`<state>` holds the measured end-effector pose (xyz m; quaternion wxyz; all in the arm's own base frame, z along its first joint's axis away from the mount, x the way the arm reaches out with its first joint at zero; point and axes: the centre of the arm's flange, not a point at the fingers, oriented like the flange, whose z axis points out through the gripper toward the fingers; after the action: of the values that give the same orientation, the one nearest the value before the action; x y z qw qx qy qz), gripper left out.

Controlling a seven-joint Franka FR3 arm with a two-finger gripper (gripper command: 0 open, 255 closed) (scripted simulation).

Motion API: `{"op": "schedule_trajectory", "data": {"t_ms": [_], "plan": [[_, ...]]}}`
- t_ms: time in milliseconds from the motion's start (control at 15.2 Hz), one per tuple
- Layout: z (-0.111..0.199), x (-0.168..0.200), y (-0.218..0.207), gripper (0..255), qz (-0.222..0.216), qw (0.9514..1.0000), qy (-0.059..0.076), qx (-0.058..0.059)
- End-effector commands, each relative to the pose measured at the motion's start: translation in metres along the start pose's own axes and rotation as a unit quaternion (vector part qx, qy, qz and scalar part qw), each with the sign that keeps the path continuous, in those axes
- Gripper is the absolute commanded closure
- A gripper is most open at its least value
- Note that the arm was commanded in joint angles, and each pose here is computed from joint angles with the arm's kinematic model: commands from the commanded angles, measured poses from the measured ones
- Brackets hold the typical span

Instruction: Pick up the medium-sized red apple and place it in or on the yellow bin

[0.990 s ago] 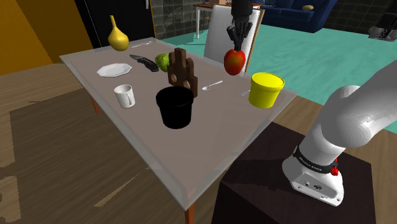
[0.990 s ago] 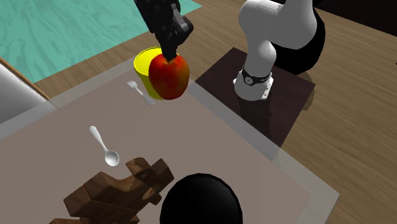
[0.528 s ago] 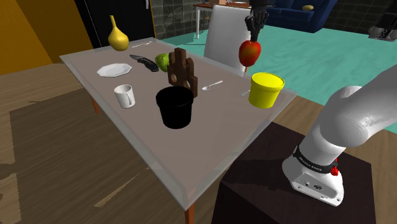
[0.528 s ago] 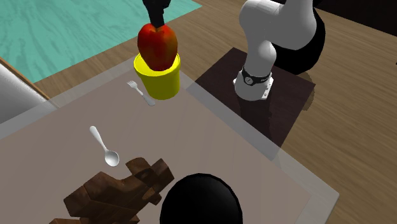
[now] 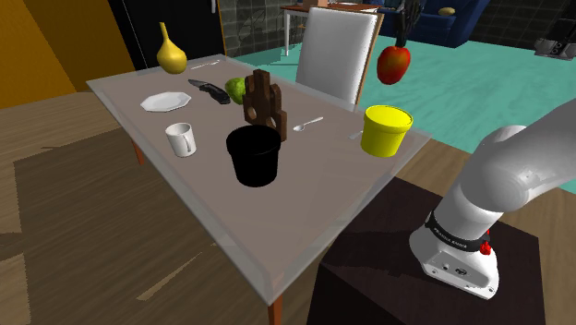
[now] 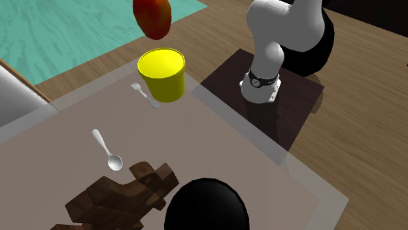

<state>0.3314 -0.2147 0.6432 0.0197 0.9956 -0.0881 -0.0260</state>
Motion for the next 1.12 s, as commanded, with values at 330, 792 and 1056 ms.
{"op": "schedule_trajectory", "data": {"t_ms": [330,792,1056], "plan": [[-0.007,-0.020,0.057,255,0.000,1.0000,0.000,0.000],[0.030,-0.019,0.055,255,0.000,1.0000,0.000,0.000],[0.051,-0.018,0.054,255,0.000,1.0000,0.000,0.000]]}}
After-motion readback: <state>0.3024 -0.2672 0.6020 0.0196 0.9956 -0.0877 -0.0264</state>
